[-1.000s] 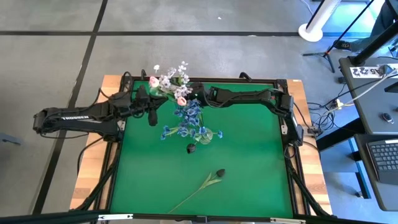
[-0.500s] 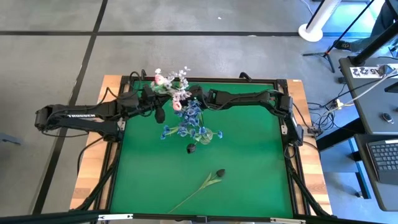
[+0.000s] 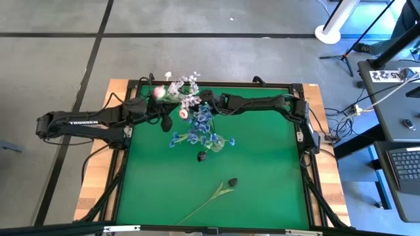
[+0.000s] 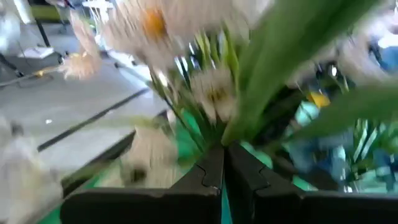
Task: Sort flowers into vase by color
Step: Put the pink flowers into the blue transparent vase, then move the blue vase slightly to the right
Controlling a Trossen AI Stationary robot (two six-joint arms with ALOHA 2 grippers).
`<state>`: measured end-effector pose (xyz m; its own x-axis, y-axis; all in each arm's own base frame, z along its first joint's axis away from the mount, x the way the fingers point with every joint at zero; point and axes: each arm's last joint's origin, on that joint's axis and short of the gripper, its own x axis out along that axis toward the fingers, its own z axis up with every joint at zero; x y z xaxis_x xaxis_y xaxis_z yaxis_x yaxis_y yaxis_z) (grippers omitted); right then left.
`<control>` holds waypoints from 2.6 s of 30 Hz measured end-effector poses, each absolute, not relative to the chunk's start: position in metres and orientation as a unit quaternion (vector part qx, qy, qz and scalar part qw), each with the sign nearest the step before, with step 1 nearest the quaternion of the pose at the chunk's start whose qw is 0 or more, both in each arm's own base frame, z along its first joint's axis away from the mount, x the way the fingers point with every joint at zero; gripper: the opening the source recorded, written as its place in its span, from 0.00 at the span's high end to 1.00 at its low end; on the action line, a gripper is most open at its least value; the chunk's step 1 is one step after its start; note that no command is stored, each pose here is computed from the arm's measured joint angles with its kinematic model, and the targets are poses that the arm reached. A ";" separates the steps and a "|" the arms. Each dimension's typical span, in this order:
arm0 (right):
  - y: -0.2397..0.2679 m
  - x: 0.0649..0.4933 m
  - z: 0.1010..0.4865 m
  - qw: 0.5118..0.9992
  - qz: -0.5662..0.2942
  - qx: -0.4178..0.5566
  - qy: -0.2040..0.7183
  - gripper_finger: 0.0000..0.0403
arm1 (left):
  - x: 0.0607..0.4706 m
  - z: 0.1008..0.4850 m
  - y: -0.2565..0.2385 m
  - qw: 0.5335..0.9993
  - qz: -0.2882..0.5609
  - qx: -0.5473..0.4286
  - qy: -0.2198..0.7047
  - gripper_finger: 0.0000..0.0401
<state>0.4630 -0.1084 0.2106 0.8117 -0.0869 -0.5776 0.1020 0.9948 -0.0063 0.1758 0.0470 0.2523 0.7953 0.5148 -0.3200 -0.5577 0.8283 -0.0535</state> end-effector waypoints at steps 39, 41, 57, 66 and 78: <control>-0.110 0.466 0.220 0.964 -0.031 0.032 0.264 0.38 | 0.147 0.280 0.023 0.973 0.212 -0.066 0.062 1.00; -0.110 0.466 0.220 0.964 -0.031 0.032 0.264 0.38 | 0.148 0.282 0.019 0.977 0.197 -0.054 0.055 0.98; -0.110 0.466 0.219 0.963 -0.030 0.032 0.265 0.38 | 0.168 0.292 0.017 0.971 0.239 0.028 -0.002 0.64; -0.110 0.466 0.219 0.963 -0.029 0.033 0.265 0.38 | 0.175 0.289 0.020 0.955 0.294 0.038 0.006 0.64; -0.110 0.466 0.219 0.963 -0.025 0.034 0.265 0.38 | 0.176 0.295 0.021 0.957 0.285 0.032 -0.028 0.73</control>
